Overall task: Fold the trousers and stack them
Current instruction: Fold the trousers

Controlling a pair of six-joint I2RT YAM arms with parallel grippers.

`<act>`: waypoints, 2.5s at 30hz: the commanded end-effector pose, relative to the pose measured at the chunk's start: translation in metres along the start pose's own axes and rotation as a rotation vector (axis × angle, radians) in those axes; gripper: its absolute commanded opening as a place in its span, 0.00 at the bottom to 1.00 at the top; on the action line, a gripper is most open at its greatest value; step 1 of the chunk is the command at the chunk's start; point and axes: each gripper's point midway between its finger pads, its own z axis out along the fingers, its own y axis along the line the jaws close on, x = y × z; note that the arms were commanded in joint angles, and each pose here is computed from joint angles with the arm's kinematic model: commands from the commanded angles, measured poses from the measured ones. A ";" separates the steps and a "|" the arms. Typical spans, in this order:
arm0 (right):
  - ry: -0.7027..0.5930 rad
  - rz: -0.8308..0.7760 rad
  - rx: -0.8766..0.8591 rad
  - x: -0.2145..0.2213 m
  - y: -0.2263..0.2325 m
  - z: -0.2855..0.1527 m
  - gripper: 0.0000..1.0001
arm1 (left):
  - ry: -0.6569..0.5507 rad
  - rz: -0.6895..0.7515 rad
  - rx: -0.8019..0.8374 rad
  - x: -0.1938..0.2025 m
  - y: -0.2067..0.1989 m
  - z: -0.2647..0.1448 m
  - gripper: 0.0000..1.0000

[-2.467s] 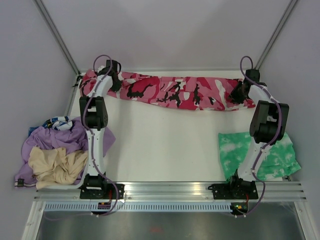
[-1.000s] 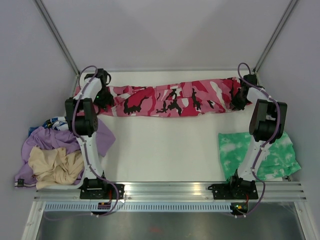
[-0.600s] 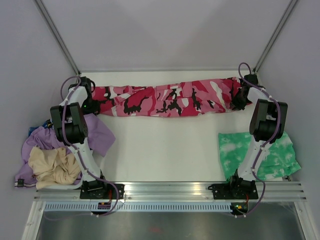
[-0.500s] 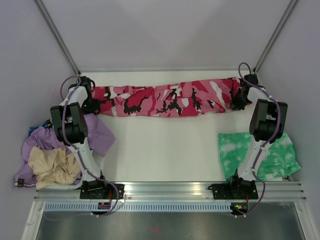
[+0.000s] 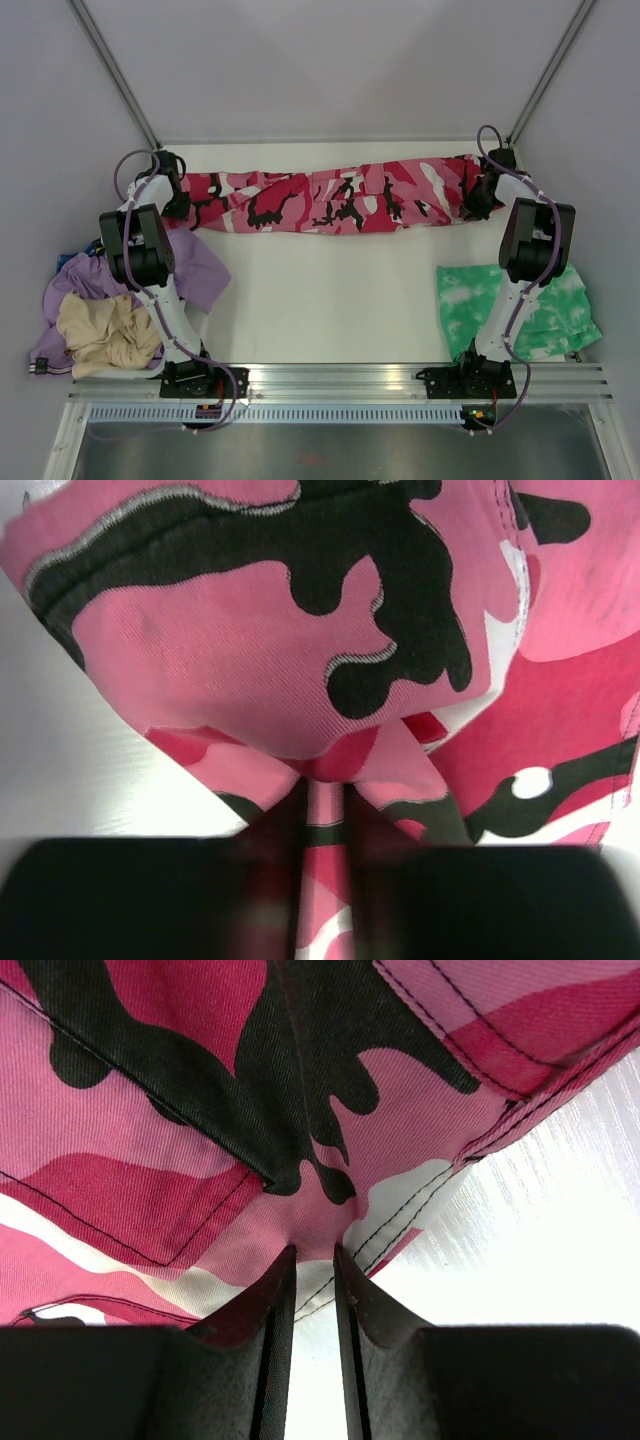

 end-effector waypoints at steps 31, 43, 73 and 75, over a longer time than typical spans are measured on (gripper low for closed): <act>-0.005 0.018 0.003 -0.007 0.001 -0.002 0.28 | 0.052 0.033 -0.177 0.008 0.033 -0.001 0.91; -0.010 0.034 0.003 -0.010 0.003 -0.007 0.28 | -0.046 0.016 -0.110 -0.017 0.014 0.003 0.08; 0.019 0.061 0.003 -0.002 0.002 0.002 0.28 | -0.056 0.083 -0.088 -0.035 -0.028 -0.056 0.71; 0.029 0.064 -0.009 0.000 0.004 0.005 0.28 | -0.035 0.105 -0.104 -0.022 -0.013 -0.066 0.72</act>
